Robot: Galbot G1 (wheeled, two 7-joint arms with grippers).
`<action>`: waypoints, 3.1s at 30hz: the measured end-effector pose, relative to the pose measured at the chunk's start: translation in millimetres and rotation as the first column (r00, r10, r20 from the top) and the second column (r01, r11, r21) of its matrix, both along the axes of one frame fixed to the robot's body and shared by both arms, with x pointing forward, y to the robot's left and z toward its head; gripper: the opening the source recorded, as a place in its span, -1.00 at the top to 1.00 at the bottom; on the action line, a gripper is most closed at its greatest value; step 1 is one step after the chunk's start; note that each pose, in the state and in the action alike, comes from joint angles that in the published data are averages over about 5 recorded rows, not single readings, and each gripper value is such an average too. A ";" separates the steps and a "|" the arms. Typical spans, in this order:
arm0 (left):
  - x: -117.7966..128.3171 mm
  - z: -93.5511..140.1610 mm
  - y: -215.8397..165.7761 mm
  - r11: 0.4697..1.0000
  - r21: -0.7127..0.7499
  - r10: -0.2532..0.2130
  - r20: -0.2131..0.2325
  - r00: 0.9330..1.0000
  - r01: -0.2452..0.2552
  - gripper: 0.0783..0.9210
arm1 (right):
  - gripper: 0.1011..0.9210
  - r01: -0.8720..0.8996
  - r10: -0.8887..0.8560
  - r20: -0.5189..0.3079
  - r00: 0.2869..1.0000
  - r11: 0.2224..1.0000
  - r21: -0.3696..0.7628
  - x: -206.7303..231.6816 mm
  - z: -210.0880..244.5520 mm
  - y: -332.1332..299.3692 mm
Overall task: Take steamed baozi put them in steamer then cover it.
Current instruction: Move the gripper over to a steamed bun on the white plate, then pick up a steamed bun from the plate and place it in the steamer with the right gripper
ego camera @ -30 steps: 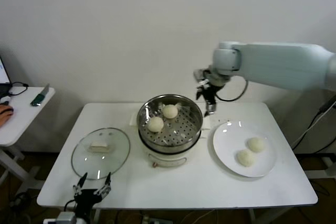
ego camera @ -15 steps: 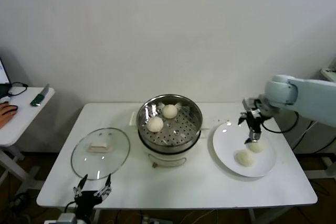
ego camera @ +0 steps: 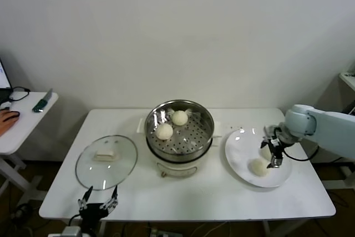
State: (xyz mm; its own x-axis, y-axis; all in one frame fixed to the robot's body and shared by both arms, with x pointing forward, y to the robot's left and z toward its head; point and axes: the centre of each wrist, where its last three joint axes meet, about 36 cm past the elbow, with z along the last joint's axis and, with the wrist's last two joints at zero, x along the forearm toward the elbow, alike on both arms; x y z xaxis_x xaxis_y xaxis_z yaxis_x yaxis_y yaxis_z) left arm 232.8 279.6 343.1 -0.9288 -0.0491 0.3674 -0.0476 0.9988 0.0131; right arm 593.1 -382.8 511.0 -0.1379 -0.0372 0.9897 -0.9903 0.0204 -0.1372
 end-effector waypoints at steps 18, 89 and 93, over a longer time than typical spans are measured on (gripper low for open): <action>-2.4 -1.7 2.2 1.000 0.004 0.008 -0.008 1.000 -0.008 -0.77 | -0.76 0.017 -0.018 -0.028 0.999 1.000 -0.007 4.8 -55.2 10.4; -4.9 6.3 0.9 1.000 0.011 0.015 0.007 1.000 -0.016 -0.77 | -0.26 -0.977 0.992 -0.024 0.126 0.120 -0.174 11.5 111.2 349.3; -4.7 6.1 0.9 1.000 0.010 0.016 0.008 1.000 -0.016 -0.77 | -0.26 -0.978 0.992 -0.026 0.121 0.115 -0.172 13.4 101.4 353.9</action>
